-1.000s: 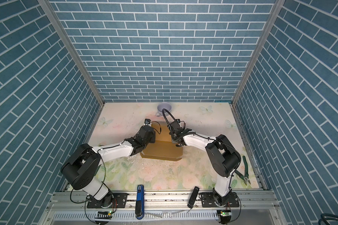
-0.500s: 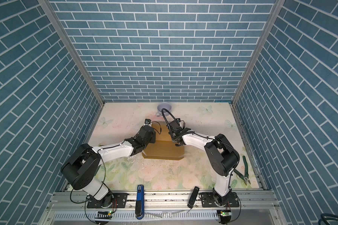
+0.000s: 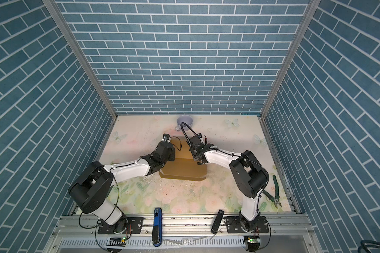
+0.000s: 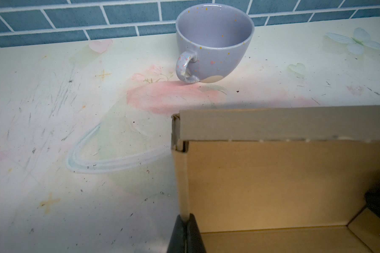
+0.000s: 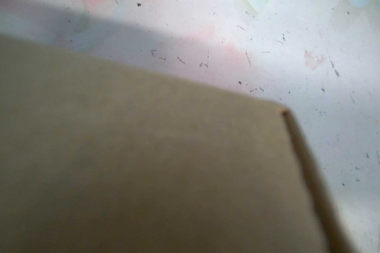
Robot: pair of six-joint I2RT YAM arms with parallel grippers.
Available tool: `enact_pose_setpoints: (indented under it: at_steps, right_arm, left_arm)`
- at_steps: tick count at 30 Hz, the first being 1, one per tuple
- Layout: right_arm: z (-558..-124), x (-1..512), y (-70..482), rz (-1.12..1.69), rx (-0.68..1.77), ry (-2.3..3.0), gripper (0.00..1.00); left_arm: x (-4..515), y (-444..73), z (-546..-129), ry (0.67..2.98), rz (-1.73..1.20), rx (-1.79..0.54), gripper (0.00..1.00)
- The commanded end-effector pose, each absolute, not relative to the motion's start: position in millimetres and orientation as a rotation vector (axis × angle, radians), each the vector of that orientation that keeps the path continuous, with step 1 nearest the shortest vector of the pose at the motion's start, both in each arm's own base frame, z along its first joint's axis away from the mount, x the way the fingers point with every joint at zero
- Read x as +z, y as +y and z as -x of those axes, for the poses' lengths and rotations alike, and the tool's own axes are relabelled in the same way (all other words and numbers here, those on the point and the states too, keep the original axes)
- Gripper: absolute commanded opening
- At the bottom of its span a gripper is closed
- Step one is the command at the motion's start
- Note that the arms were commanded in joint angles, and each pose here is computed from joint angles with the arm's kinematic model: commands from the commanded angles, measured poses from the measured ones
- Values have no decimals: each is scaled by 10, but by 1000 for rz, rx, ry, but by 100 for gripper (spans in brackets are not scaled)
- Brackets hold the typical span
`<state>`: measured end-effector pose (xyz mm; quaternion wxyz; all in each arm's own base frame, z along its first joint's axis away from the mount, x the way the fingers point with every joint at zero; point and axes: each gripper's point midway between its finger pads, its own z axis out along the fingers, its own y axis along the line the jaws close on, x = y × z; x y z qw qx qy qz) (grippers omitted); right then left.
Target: Fold the paper box
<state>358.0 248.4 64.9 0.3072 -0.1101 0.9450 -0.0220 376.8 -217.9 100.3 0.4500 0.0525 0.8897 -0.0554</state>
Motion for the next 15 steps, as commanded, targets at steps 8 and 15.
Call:
enact_pose_setpoints:
  at_steps: [8, 15]
  right_arm:
    - [-3529, 902, 2584, 321, 35, 2459, 27]
    - [-3523, 948, 2559, 301, 39, 2446, 27]
  left_arm:
    - [749, -2179, -3617, 2284, -176, -120, 0]
    - [757, -2158, -3612, 2283, -173, -111, 0]
